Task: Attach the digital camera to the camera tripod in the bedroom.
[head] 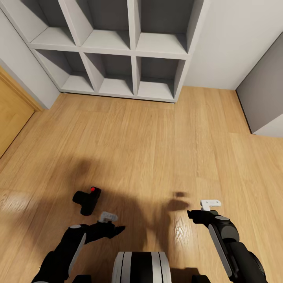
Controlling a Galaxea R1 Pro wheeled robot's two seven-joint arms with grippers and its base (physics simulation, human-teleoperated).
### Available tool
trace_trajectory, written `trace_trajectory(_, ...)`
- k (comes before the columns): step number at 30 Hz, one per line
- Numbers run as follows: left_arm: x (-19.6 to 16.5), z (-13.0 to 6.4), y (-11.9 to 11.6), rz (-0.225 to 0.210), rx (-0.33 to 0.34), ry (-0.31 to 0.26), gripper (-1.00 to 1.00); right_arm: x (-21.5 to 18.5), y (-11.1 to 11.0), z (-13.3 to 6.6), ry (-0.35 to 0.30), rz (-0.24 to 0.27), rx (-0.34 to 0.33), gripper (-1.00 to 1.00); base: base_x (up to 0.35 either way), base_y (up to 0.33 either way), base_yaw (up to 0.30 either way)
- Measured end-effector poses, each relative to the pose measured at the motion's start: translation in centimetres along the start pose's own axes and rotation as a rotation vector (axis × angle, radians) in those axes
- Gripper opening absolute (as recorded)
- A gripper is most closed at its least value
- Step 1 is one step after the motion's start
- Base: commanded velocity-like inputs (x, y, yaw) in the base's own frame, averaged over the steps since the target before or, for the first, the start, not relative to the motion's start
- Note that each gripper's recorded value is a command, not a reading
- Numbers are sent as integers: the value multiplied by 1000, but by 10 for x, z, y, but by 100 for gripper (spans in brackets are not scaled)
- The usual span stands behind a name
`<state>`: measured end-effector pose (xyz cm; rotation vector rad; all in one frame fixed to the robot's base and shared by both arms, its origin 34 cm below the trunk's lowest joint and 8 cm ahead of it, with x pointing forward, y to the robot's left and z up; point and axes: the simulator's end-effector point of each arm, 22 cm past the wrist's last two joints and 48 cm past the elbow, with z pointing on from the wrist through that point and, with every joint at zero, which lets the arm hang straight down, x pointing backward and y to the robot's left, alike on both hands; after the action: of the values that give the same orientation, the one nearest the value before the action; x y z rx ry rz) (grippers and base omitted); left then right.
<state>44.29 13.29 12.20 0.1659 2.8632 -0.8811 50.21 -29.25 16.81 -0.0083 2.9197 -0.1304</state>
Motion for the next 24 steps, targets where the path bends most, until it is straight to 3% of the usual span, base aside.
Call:
trace_trajectory(7,-3,10,-9,-12,-32,-6,100,0,0,0,1,0,1,100,0,0,0)
trace_trajectory(16,-3,34,-48,-70,-32,9,100,1,0,1,2,0,1,100,0,0,0)
trace_trajectory(17,3,37,-48,-90,-57,33,100,2,0,1,3,0,1,100,0,0,0)
trace_trajectory(24,9,40,-43,-104,-98,55,100,4,0,3,8,0,1,100,0,0,0)
